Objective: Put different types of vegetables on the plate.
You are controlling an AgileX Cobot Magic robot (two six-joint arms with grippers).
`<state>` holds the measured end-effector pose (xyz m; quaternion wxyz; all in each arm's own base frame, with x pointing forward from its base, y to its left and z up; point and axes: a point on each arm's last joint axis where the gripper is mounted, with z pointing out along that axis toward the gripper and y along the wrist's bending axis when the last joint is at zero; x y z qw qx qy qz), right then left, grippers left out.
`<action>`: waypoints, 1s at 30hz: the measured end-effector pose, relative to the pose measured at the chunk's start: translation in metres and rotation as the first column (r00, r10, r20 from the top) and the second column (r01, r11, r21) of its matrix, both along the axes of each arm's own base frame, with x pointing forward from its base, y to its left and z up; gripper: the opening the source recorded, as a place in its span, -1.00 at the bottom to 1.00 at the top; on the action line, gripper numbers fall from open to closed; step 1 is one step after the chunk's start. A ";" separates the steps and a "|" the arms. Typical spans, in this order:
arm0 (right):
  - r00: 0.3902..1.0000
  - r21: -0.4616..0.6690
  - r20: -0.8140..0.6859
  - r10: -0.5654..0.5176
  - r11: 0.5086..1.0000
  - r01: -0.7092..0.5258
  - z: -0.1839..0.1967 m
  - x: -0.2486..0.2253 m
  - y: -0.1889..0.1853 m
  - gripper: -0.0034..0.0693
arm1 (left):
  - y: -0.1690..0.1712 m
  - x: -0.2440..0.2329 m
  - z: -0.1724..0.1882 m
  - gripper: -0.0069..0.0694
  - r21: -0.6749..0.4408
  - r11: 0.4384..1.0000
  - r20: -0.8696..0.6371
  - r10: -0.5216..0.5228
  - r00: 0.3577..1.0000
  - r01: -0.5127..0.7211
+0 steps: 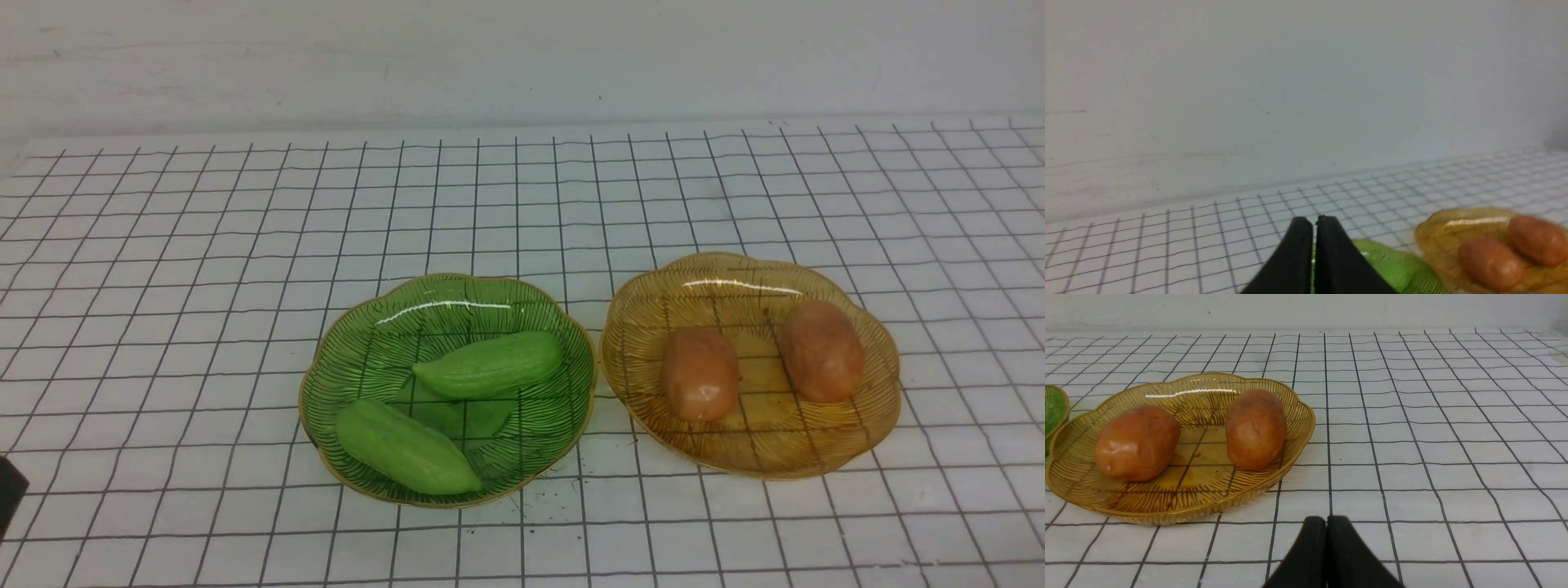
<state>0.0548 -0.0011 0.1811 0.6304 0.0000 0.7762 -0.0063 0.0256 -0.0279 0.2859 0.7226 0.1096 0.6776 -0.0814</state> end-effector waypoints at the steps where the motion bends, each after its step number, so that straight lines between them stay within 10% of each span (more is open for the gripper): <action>1: 1.000 0.000 0.000 0.000 1.000 0.000 0.000 0.000 0.000 -0.95 | 0.001 0.002 -0.007 -0.83 0.020 1.000 -0.025 0.005 1.000 -0.005; 14: 1.000 0.000 -0.001 0.000 1.000 0.000 0.000 0.000 0.000 -0.95 | 0.022 0.025 -0.116 -0.83 0.043 0.983 -0.380 0.181 0.907 -0.178; 30: 1.000 0.000 -0.001 0.000 1.000 0.000 0.000 0.000 0.000 -0.95 | 0.023 0.026 -0.115 -0.83 0.034 0.982 -0.366 0.185 0.912 -0.186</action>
